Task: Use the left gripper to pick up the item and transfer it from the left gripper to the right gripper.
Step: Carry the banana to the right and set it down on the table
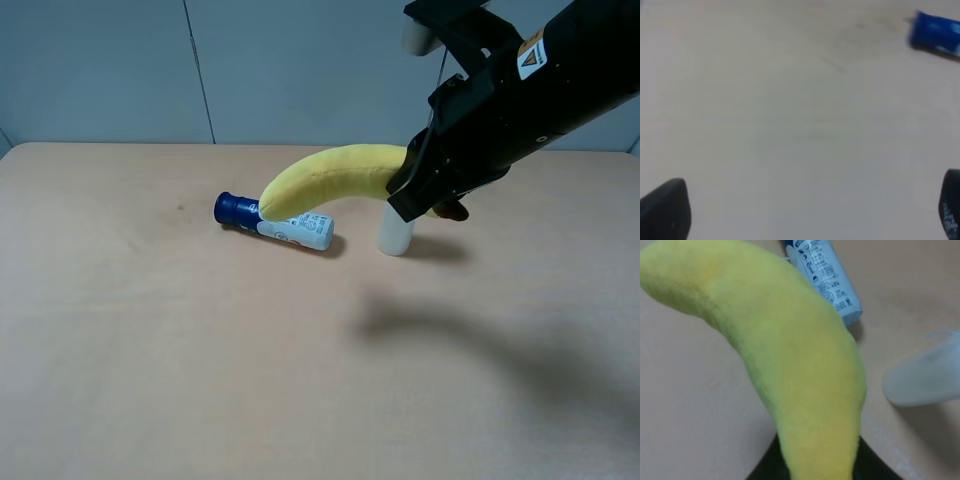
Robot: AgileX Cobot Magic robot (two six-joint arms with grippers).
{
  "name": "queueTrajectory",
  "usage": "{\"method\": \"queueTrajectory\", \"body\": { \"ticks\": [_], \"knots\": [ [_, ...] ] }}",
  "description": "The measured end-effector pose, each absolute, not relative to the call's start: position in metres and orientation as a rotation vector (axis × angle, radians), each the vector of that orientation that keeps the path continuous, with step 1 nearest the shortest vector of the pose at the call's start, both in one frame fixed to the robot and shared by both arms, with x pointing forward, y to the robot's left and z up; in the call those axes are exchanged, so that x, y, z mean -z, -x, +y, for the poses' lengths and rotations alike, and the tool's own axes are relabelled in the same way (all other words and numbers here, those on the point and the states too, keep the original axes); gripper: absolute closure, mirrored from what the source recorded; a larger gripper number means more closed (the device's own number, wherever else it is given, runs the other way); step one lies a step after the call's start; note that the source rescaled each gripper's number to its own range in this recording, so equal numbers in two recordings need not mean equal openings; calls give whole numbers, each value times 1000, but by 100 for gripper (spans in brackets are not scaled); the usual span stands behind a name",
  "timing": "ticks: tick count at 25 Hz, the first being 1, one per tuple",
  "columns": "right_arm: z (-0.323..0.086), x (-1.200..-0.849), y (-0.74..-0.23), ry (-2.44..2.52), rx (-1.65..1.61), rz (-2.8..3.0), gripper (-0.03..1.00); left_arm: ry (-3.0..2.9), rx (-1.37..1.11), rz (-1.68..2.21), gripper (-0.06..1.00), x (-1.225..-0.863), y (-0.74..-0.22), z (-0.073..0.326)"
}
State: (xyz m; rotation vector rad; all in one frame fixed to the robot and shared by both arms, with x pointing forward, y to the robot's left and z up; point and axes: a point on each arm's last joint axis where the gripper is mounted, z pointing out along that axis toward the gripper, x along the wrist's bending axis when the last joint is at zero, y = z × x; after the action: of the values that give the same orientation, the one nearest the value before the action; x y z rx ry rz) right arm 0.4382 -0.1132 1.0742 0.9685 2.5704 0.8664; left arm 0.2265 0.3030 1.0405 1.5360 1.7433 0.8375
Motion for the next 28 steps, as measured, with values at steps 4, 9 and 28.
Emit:
{"method": "queueTrajectory", "body": {
  "ticks": [4, 9, 28],
  "knots": [
    [-113, -1074, -438, -996, -872, 2565, 94, -1464, -883, 1826, -5, -1041, -226, 302],
    [-113, -1074, -438, -1055, -883, 2552, 94, -1452, -898, 1844, -5, -1041, -226, 302],
    [-189, -1121, -506, -1455, -926, 2131, 94, -1452, -899, 1844, -5, -1041, -226, 302]
  ]
}}
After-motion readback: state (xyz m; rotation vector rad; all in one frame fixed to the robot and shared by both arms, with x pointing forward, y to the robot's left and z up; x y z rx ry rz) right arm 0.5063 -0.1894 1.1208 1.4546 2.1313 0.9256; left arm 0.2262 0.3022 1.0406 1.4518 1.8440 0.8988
